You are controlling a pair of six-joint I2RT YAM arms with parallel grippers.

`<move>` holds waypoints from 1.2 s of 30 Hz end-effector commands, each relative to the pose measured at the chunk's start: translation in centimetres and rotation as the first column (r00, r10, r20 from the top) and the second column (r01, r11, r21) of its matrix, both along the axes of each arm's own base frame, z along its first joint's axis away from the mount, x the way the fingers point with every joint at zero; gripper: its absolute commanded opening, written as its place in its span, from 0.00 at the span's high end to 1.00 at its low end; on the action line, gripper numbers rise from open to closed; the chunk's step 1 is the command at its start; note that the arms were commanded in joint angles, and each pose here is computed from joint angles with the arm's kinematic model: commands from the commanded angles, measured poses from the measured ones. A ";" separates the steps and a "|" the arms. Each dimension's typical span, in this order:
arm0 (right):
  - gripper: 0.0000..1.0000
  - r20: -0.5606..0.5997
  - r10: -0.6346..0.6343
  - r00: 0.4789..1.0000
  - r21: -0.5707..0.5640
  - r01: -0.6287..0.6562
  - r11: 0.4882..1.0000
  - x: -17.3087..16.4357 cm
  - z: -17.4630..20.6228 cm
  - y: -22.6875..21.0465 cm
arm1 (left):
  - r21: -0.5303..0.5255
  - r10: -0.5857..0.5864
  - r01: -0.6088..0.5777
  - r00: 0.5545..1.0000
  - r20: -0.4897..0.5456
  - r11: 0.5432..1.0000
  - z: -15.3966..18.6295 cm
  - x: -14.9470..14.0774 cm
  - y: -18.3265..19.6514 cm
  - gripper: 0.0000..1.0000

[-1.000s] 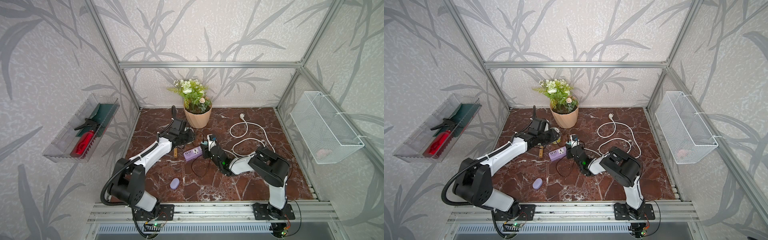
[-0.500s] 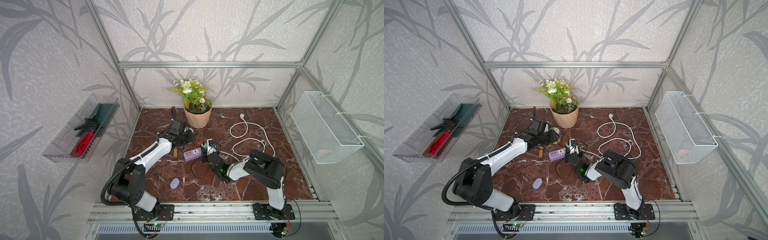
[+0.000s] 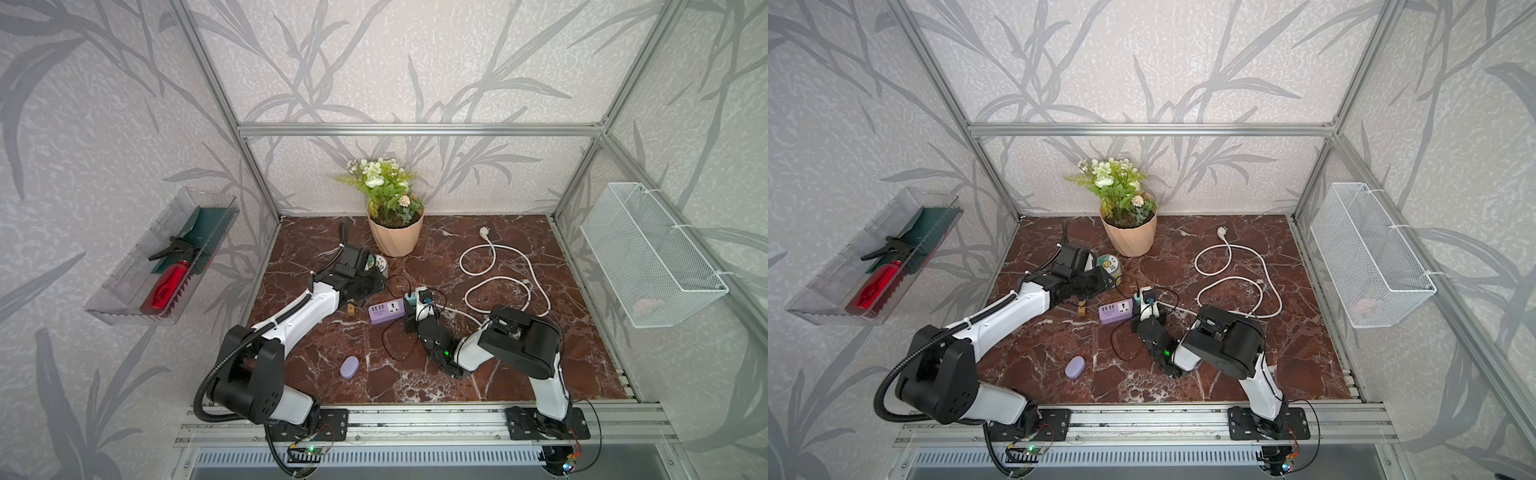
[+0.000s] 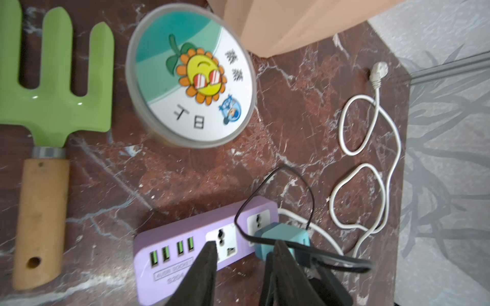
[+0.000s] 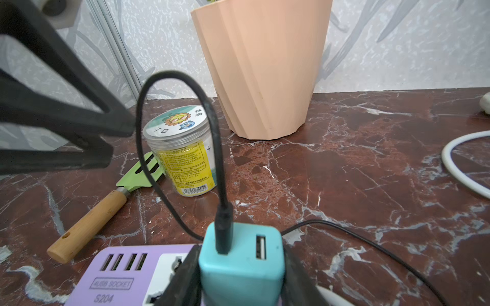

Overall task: Charge the bluetooth headset
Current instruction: Insert the plug into the socket.

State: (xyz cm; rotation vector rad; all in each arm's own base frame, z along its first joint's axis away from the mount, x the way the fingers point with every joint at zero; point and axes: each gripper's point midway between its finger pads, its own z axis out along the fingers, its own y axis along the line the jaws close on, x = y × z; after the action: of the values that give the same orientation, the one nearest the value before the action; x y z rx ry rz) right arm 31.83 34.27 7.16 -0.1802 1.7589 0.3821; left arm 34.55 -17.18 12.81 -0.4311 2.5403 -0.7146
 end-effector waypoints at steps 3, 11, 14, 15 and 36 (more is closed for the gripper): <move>1.00 -0.158 0.000 0.987 -0.268 -0.043 0.963 -2.5 -9.1 -2.7 | -0.009 0.036 -0.037 0.997 -0.068 0.999 -0.5 -3.0 1.2 0.71; 1.00 -0.211 -0.013 0.977 -0.290 -0.050 0.956 -3.4 -11.9 -4.0 | -0.019 0.072 -0.076 0.985 -0.158 0.997 -4.4 -4.3 1.3 0.71; 1.00 -0.224 -0.017 0.974 -0.325 -0.058 0.944 -3.8 -12.8 -4.6 | -0.005 0.071 -0.073 0.982 -0.176 0.997 -5.4 -4.1 1.1 0.71; 1.00 -0.225 -0.020 0.974 -0.341 -0.060 0.938 -3.9 -13.0 -4.8 | -0.003 0.073 -0.075 0.981 -0.182 0.997 -5.8 -4.0 1.1 0.71; 1.00 -0.262 -0.028 0.965 -0.591 -0.137 0.795 -6.5 -17.7 -6.5 | 0.029 0.062 -0.056 0.962 -0.265 0.998 -10.3 -3.8 0.6 0.82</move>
State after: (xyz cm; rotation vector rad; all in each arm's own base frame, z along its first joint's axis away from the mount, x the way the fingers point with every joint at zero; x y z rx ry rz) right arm 30.84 34.15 5.39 -0.1550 1.6920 0.3257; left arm 32.39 -17.67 5.11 -0.5877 2.6697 -0.7518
